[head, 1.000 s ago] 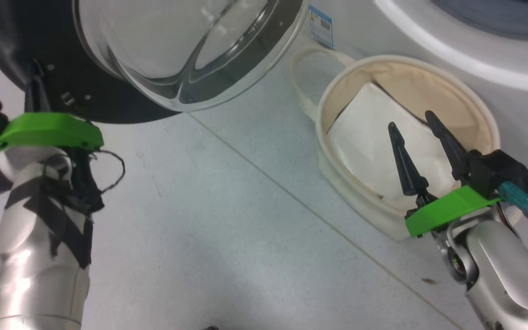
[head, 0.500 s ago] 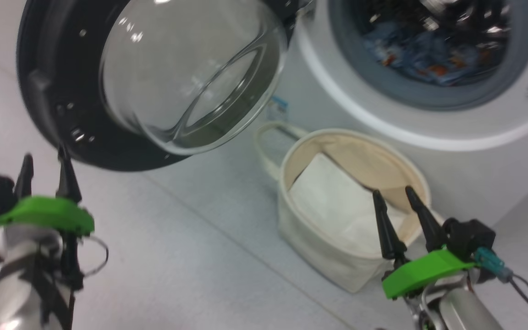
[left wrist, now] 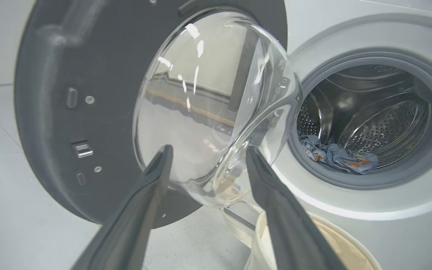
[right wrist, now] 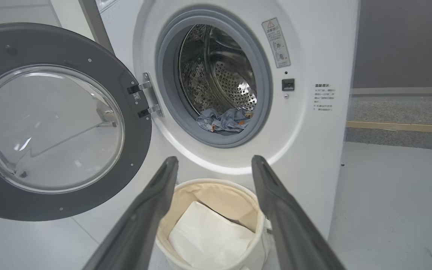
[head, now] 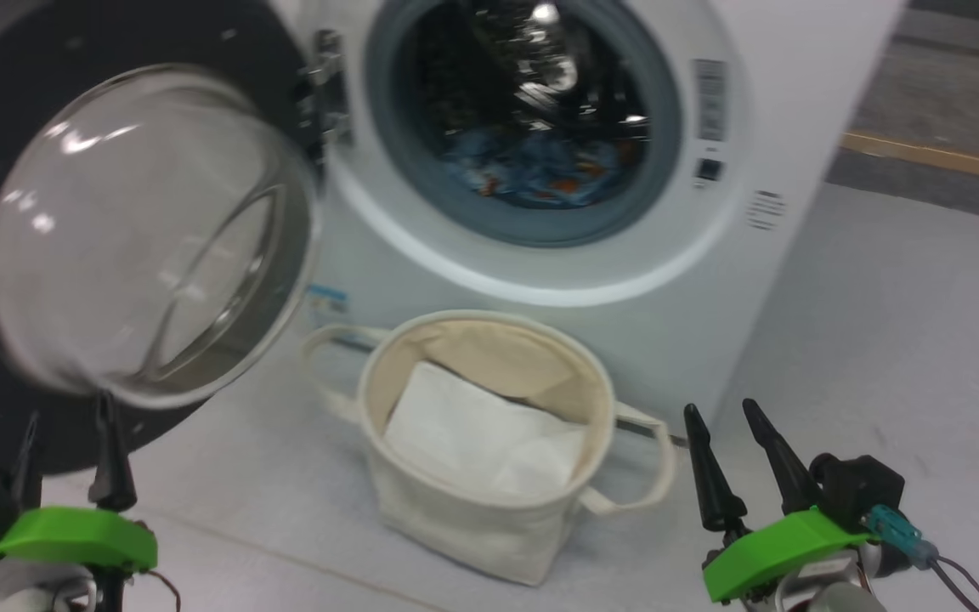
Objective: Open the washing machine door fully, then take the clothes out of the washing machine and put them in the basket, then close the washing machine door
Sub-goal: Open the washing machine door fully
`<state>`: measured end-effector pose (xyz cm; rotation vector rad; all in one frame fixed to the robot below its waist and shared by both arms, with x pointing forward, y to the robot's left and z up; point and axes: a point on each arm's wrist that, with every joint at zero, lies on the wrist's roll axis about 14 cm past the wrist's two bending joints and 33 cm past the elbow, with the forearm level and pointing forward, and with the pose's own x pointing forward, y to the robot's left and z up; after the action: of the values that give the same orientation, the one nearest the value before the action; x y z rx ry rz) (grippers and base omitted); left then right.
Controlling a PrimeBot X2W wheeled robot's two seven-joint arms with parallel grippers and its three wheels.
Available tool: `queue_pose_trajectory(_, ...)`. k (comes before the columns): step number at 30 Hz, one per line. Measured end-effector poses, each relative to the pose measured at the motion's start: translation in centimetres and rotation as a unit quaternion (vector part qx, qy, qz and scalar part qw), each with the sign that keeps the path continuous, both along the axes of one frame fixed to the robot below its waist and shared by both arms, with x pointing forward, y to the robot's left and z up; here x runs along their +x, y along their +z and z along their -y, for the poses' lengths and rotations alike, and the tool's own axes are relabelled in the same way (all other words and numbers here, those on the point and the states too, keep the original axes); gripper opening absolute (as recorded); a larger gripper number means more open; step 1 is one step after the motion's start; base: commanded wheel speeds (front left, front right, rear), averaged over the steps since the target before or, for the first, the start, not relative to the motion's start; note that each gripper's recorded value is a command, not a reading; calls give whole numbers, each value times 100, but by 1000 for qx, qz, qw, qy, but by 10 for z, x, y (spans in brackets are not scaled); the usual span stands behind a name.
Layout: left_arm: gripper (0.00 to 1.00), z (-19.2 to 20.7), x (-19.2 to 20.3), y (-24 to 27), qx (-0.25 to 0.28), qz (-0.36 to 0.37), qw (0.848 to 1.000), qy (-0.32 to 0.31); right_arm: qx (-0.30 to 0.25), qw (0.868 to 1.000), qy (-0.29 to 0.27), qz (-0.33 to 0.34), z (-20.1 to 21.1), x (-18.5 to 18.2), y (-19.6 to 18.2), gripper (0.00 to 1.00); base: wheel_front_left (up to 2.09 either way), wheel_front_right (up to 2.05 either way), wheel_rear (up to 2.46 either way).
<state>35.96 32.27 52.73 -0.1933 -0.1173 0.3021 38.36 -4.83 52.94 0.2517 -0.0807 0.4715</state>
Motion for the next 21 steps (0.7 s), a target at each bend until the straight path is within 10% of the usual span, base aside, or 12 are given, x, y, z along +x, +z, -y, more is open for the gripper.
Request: queue_pose_trajectory(21,100,139,49,-11,49,-45,969,-239,2,985,-169,21,120,-25,12,100,0,0,0)
